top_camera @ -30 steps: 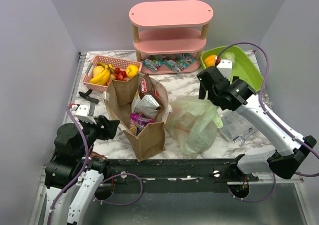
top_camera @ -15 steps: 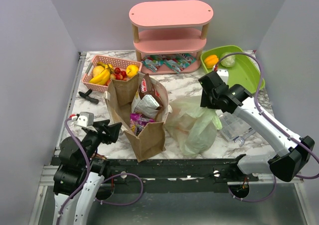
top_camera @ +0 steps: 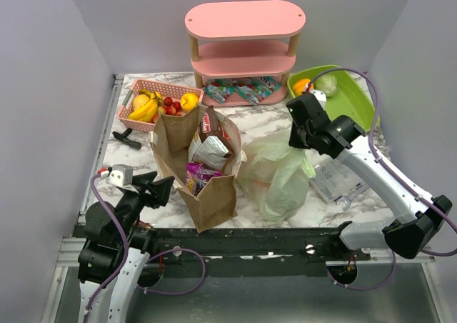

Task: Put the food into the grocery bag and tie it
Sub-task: Pick up the grocery bag from the center of the board, then place the grocery bag in the grocery bag.

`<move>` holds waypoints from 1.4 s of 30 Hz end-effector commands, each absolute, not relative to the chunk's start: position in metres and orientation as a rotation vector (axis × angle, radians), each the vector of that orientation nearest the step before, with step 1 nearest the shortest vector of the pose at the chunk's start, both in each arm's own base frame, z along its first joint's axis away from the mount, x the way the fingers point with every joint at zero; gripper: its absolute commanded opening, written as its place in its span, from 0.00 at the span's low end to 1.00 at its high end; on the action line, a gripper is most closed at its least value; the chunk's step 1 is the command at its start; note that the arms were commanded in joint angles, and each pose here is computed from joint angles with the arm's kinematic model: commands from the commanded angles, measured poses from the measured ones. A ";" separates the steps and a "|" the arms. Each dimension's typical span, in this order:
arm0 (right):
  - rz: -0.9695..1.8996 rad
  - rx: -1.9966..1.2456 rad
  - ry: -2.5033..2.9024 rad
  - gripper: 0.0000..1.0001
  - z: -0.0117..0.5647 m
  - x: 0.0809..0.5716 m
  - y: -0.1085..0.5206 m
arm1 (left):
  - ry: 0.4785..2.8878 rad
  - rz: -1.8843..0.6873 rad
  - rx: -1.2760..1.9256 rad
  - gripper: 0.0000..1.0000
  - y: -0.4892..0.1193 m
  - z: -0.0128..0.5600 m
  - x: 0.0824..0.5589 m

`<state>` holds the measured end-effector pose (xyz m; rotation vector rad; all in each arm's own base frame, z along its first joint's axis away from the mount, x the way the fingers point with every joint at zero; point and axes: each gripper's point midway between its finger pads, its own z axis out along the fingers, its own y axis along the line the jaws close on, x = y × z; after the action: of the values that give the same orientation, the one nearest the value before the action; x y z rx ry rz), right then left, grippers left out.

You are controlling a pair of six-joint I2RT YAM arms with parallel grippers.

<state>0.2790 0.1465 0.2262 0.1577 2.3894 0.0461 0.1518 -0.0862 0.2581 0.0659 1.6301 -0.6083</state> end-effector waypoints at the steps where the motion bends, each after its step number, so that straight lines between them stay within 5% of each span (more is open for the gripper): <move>1: 0.146 0.169 2.288 0.01 0.273 0.295 0.158 | 1.594 -0.604 0.083 0.62 -0.086 0.265 0.152; 15: 0.396 0.104 1.981 0.01 0.407 0.324 0.188 | 1.589 -0.606 0.092 0.62 -0.087 0.266 0.152; 29: 0.877 -0.045 1.465 0.01 0.578 0.298 0.230 | 1.602 -0.612 0.105 0.62 -0.090 0.263 0.155; 42: 1.218 -0.208 1.338 0.01 0.618 0.285 0.289 | 1.600 -0.612 0.108 0.62 -0.090 0.264 0.155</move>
<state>0.2920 0.2680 0.5994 -0.1383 1.4079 1.0823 0.1542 -0.0875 0.2610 0.0802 1.6156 -0.6077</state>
